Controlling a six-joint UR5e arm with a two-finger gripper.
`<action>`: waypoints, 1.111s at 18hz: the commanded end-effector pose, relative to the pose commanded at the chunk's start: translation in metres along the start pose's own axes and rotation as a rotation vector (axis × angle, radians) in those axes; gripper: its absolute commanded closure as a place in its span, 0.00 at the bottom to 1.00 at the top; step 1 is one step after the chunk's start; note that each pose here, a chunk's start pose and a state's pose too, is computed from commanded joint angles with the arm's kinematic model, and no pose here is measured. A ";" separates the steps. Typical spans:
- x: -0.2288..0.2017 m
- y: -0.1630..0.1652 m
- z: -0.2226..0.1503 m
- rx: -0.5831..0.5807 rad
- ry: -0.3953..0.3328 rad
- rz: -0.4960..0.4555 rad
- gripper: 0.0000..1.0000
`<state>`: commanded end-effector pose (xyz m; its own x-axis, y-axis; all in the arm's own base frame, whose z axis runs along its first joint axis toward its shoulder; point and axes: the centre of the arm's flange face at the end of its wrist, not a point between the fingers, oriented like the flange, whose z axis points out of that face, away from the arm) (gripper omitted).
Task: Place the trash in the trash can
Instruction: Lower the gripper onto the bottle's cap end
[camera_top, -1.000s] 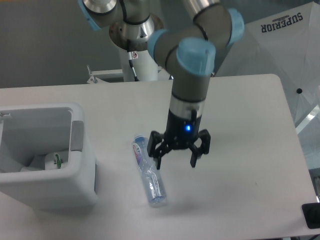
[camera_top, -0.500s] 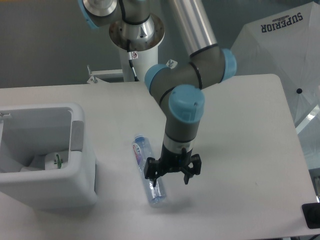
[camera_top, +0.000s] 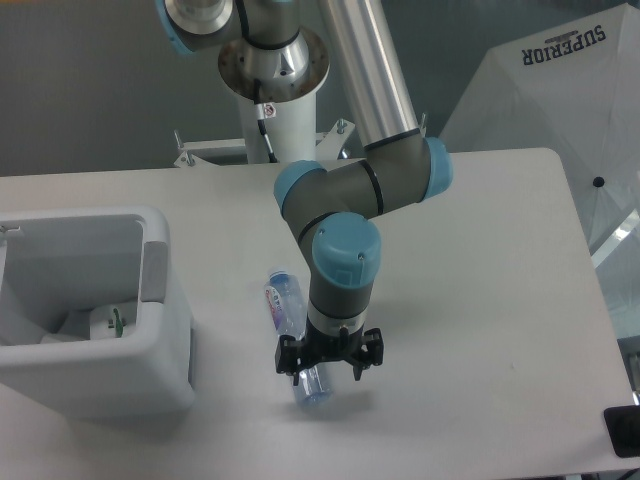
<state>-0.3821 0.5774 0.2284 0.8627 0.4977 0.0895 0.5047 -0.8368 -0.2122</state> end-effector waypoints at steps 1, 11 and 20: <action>0.000 0.000 0.003 -0.004 0.001 -0.001 0.00; 0.004 0.002 0.026 -0.044 -0.027 0.011 0.00; 0.011 -0.004 0.047 -0.061 -0.019 0.025 0.00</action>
<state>-0.3759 0.5970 0.1842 0.8748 0.4799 0.0666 0.4842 -0.8612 -0.1547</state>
